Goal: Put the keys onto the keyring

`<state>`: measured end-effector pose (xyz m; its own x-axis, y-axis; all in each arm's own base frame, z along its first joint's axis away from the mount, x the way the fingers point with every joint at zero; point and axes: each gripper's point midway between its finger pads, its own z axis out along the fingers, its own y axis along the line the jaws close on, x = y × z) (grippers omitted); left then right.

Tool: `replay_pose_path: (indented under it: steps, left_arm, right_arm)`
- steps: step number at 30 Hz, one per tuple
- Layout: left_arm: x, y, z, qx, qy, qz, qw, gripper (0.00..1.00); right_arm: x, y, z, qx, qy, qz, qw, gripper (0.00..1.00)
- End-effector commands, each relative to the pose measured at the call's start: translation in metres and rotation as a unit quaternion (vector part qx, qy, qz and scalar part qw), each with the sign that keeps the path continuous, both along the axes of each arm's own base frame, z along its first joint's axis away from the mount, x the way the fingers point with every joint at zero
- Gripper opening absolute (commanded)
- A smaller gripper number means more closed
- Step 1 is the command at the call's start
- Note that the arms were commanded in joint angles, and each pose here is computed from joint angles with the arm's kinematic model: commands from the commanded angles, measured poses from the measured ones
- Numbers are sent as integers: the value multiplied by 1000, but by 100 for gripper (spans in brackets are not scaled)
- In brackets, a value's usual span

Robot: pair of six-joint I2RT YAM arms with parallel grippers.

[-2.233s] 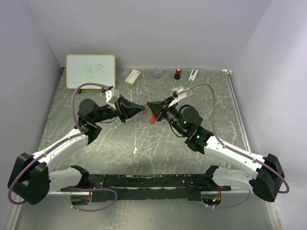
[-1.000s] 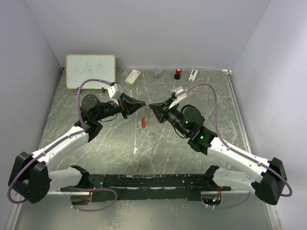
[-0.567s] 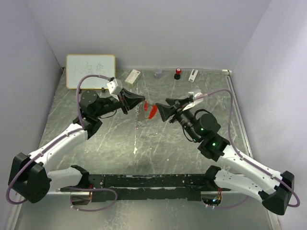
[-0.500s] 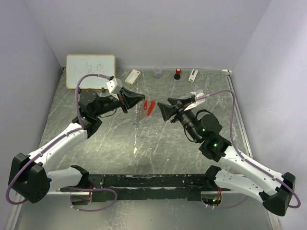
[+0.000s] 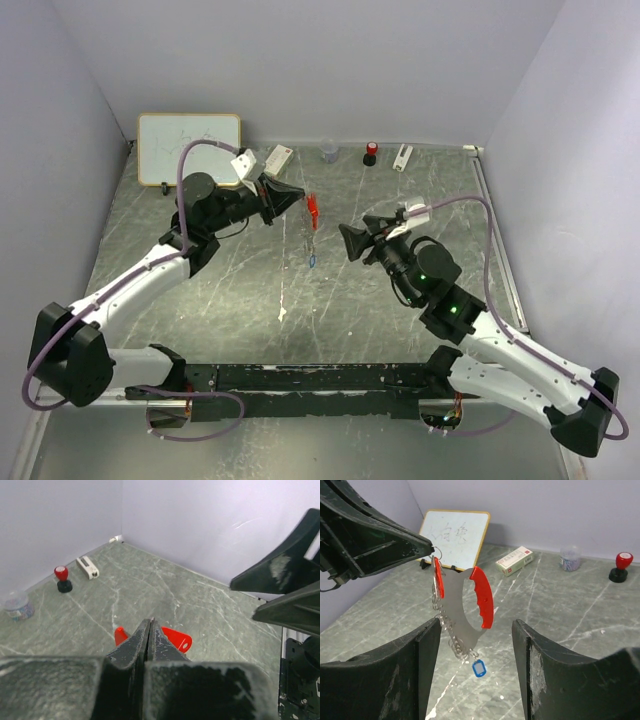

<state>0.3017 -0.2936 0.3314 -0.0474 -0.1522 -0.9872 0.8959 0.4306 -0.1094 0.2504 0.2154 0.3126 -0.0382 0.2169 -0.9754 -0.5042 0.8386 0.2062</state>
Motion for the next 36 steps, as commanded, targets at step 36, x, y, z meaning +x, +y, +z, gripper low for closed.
replay_pose_path:
  steps: [36]
  left_arm:
    - [24, -58, -163, 23, 203, 58, 977, 33]
  right_arm:
    - [-23, -43, -30, 12, 17, -32, 999, 61]
